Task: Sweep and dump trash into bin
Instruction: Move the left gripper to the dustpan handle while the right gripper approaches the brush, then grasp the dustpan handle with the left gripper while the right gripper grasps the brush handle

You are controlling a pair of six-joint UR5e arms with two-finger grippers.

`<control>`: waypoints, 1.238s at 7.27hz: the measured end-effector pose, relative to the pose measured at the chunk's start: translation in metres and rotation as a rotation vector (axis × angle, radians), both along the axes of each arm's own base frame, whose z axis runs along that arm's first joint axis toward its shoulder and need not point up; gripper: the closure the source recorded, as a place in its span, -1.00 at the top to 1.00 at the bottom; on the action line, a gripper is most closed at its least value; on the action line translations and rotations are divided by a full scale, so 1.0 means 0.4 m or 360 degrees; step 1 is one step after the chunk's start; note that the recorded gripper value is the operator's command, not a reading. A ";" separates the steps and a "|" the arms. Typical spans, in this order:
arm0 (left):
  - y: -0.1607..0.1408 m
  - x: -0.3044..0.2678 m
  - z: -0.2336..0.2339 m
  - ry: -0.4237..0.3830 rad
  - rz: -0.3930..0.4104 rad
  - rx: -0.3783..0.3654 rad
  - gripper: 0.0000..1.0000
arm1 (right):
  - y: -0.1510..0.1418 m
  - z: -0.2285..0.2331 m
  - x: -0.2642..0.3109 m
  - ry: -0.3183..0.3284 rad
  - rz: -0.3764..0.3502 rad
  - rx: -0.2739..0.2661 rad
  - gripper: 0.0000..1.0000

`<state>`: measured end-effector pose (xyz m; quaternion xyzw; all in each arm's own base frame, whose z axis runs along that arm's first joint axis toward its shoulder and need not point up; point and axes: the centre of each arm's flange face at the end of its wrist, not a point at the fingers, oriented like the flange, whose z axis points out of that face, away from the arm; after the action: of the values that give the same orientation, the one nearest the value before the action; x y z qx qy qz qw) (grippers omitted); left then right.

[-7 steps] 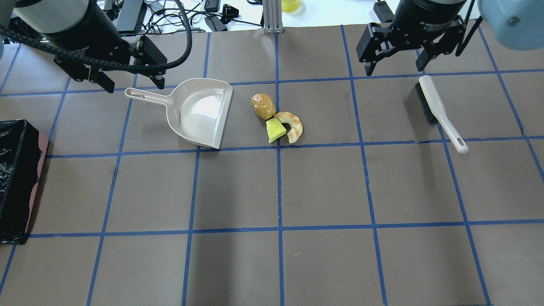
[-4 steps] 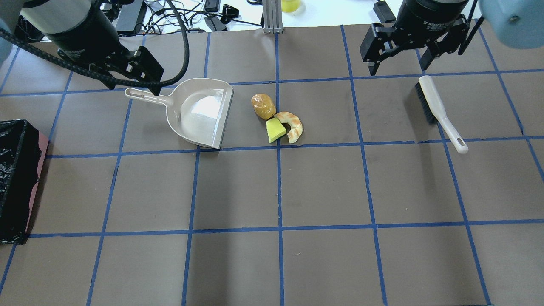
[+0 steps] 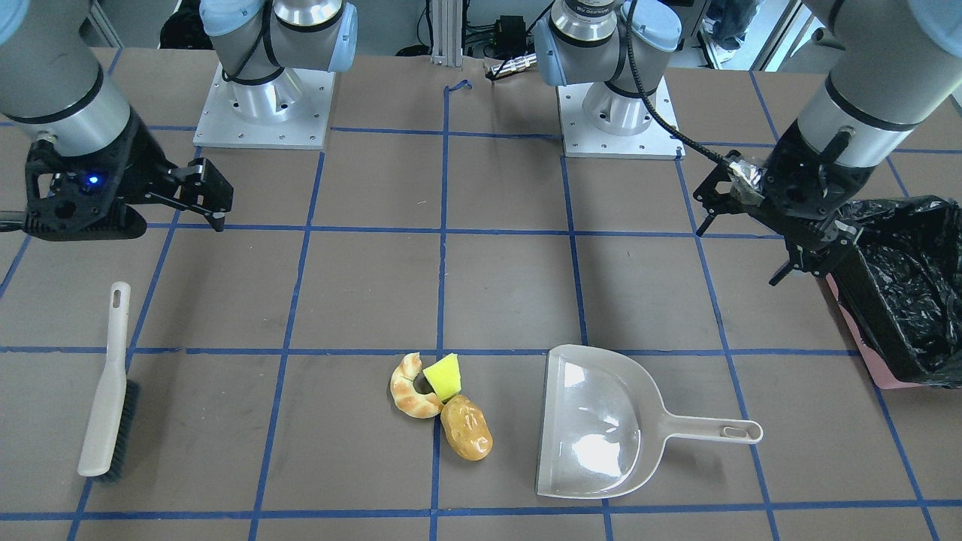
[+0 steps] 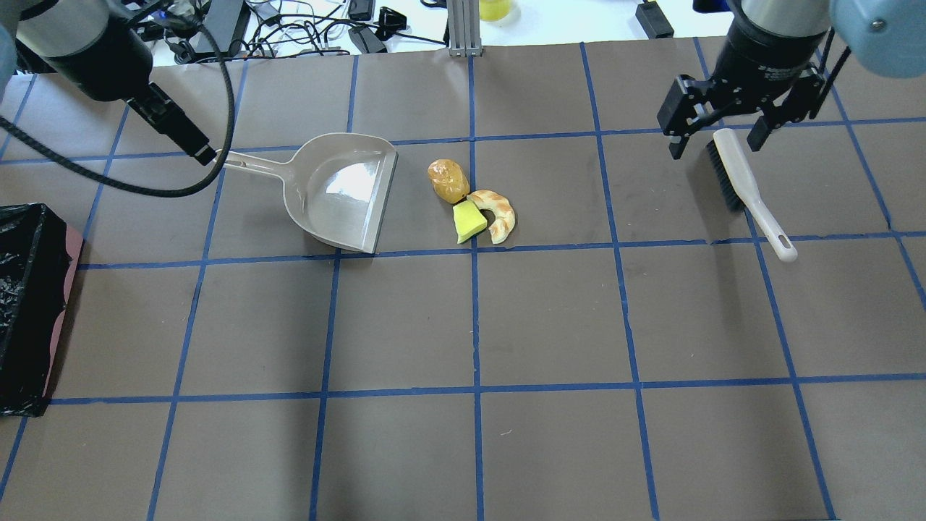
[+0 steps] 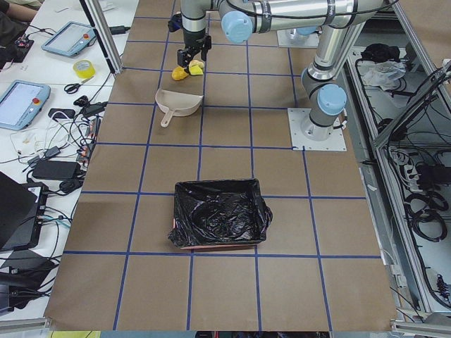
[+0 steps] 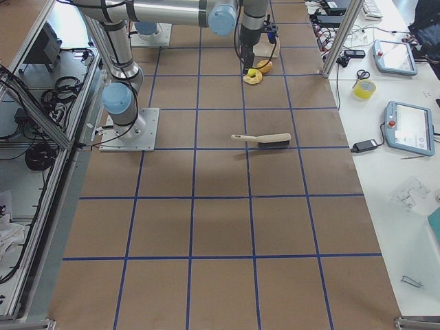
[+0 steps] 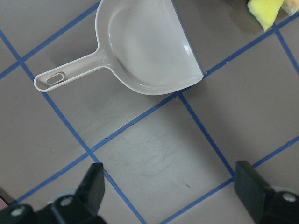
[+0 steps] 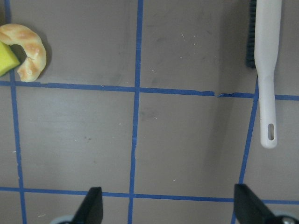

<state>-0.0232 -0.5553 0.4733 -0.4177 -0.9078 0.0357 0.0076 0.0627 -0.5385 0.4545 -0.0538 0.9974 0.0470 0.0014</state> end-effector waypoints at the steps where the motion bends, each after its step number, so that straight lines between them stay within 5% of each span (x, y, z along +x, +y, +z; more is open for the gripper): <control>1: -0.025 0.032 -0.036 -0.0039 -0.0287 0.0006 1.00 | -0.006 -0.054 -0.085 -0.0017 0.0085 0.0006 0.97; 5: -0.213 0.123 -0.287 -0.0286 -0.1147 0.0032 1.00 | 0.019 -0.363 -0.341 -0.0018 0.0213 -0.0050 0.96; 8: -0.283 0.135 -0.436 -0.0124 -0.1278 0.0007 0.97 | -0.013 -0.512 -0.394 0.0004 0.0257 0.0022 0.96; 9: -0.303 0.143 -0.465 -0.0084 -0.1274 0.0000 0.97 | -0.017 -0.536 -0.398 0.0006 0.0253 0.0047 0.72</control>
<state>0.0339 -0.6766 0.2874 -0.7391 -0.6733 0.0193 -0.0023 -0.0965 -0.5455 0.2401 -0.1328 0.9892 0.0617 -0.0036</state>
